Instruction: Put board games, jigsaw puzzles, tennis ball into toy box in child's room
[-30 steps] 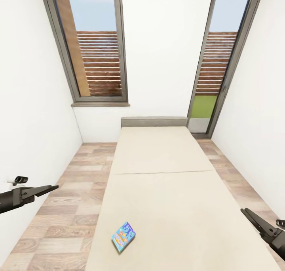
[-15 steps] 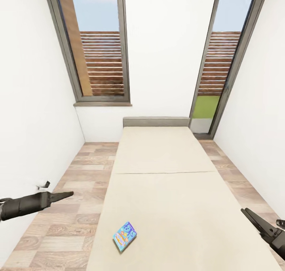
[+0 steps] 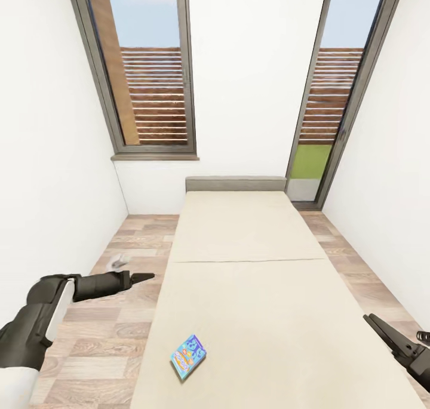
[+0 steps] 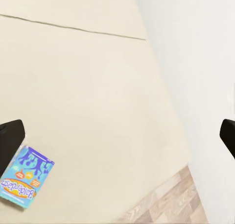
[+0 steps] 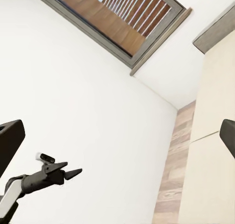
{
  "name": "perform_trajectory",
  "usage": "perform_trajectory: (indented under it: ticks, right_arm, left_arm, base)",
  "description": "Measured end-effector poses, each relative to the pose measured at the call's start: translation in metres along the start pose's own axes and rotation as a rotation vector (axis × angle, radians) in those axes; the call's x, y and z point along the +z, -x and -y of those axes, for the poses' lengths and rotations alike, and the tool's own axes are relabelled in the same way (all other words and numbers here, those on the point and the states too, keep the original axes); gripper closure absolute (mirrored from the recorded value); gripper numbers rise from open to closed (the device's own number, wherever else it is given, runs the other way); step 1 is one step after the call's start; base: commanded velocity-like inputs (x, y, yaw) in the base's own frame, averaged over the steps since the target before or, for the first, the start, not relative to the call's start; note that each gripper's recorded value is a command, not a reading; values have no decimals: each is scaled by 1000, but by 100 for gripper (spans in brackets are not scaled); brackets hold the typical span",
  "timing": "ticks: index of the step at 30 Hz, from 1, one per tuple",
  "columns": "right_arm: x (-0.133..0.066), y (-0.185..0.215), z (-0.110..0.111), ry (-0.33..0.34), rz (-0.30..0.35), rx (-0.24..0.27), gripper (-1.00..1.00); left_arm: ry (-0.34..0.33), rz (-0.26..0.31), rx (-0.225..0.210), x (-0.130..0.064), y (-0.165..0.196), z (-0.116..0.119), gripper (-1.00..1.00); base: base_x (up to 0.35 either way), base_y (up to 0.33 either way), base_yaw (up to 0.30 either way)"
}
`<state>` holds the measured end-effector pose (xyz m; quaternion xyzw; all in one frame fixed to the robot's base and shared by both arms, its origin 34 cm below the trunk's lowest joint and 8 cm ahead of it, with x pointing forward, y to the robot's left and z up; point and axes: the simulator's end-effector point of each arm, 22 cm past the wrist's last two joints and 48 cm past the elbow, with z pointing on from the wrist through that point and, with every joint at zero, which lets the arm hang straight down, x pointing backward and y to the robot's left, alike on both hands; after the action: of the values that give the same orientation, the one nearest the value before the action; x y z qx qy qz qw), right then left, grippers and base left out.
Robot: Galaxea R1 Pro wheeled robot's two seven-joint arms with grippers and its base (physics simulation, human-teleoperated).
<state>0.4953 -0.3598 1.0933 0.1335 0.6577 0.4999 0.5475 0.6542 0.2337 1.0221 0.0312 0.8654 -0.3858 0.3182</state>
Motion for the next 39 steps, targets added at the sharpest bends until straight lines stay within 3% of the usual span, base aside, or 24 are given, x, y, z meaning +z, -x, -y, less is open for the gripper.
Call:
perform_trajectory:
  ticks: [8,14,18,27,32,39]
  right_arm:
    - [1,-3,7,-32,-16,1,-100]
    - [0,-11,31,-149,-54,-10,-100]
    - [-1,-13,46,-231,-71,-23,-100]
    - [1,-28,71,-367,-138,-2,-100]
    - [15,-47,69,-360,-196,11,-100]
    - [25,-55,57,-312,-219,15,-100]
  left_arm:
    - [163,-47,41,55,29,0,-100]
    - [317,-105,6,93,38,-17,-100]
    - [416,-109,10,119,48,-24,-100]
    - [537,-93,27,150,42,-35,-100]
    - [568,-88,33,156,38,-37,-100]
    - [567,-90,37,162,36,-30,-100]
  base:
    - [0,0,0]
    - [0,0,0]
    - [0,0,0]
    - [0,0,0]
    - [0,0,0]
    - [0,0,0]
